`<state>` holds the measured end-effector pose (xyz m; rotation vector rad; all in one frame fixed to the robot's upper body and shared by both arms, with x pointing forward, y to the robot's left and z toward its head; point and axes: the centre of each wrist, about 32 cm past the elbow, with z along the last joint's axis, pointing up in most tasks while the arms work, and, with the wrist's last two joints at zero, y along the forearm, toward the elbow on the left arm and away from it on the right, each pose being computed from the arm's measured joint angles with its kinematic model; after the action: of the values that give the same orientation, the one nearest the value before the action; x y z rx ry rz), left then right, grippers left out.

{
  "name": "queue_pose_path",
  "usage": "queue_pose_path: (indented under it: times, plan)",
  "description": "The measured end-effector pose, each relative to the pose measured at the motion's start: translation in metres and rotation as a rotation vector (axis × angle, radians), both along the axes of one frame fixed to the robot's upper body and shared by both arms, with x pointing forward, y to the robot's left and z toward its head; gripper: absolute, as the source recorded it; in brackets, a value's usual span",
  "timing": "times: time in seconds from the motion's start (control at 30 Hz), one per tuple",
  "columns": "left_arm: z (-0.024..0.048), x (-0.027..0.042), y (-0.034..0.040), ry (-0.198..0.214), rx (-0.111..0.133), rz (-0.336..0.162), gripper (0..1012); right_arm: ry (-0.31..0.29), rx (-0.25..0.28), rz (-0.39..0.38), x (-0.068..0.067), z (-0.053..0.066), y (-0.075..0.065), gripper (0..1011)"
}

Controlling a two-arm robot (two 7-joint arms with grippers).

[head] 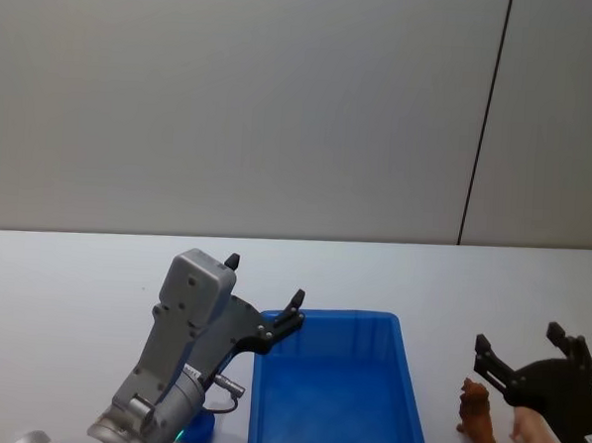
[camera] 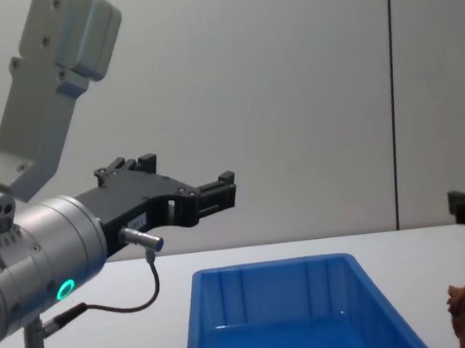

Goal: Pick up the two dolls from the table and place them into the box.

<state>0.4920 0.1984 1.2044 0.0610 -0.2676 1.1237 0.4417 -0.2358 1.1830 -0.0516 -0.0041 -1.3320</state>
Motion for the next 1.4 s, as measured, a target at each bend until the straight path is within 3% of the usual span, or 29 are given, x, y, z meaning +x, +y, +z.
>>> queue_pose_path:
  times: [0.6, 1.4]
  plan:
    - [0.0000, 0.0000, 0.0000, 0.000, 0.000, 0.000, 1001, 0.112, -0.051, -0.115, -0.008, -0.011, 0.001, 1001]
    - [0.0000, 0.0000, 0.0000, 0.000, 0.000, 0.000, 1001, 0.206, -0.097, -0.161, -0.015, -0.031, -0.004, 1001]
